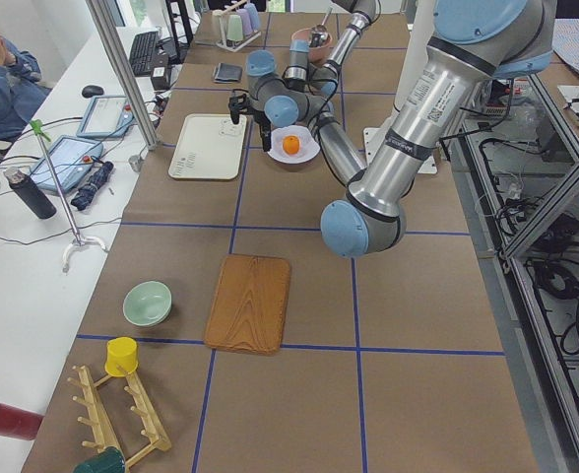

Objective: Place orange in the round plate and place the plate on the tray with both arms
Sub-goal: 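Lift the left gripper away while the right gripper grips the plate rim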

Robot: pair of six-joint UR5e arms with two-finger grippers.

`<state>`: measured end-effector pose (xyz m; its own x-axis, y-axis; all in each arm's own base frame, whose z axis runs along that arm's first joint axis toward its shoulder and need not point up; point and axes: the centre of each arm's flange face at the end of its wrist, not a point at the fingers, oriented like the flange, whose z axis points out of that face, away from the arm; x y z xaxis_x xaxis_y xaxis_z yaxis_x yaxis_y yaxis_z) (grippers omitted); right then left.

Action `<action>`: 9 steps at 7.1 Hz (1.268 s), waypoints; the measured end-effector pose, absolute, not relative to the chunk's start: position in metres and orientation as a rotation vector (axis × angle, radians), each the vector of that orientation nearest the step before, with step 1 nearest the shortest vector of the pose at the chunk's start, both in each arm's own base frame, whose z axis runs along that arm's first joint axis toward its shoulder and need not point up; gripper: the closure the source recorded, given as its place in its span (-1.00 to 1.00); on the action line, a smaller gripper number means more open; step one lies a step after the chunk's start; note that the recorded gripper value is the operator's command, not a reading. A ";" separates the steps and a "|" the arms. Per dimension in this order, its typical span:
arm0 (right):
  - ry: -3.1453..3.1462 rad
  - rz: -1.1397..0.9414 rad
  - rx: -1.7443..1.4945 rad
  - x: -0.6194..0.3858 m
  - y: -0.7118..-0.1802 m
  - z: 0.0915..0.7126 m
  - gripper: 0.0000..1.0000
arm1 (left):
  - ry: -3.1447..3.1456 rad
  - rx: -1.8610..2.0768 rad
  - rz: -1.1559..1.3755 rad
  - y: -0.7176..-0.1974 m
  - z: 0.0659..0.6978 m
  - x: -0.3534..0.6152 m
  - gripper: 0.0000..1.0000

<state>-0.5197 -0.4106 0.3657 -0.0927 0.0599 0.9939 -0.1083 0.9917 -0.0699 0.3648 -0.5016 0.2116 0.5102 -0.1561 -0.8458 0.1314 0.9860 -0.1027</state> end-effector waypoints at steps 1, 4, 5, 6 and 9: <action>-1.662 0.144 0.039 -0.523 -0.405 0.370 -0.85 | 1.021 -0.024 -0.177 -0.502 0.213 0.361 -0.95; -1.667 0.165 0.013 -0.527 -0.400 0.372 -0.62 | 1.015 -0.025 -0.187 -0.499 0.209 0.352 -0.95; -1.667 0.168 0.006 -0.529 -0.399 0.372 -0.38 | 1.013 -0.026 -0.188 -0.497 0.207 0.350 -0.95; -1.665 0.169 0.001 -0.530 -0.397 0.374 -0.04 | 1.013 -0.025 -0.190 -0.496 0.205 0.348 -0.95; -1.667 0.182 -0.019 -0.533 -0.397 0.372 1.00 | 1.012 -0.024 -0.195 -0.496 0.204 0.344 -0.95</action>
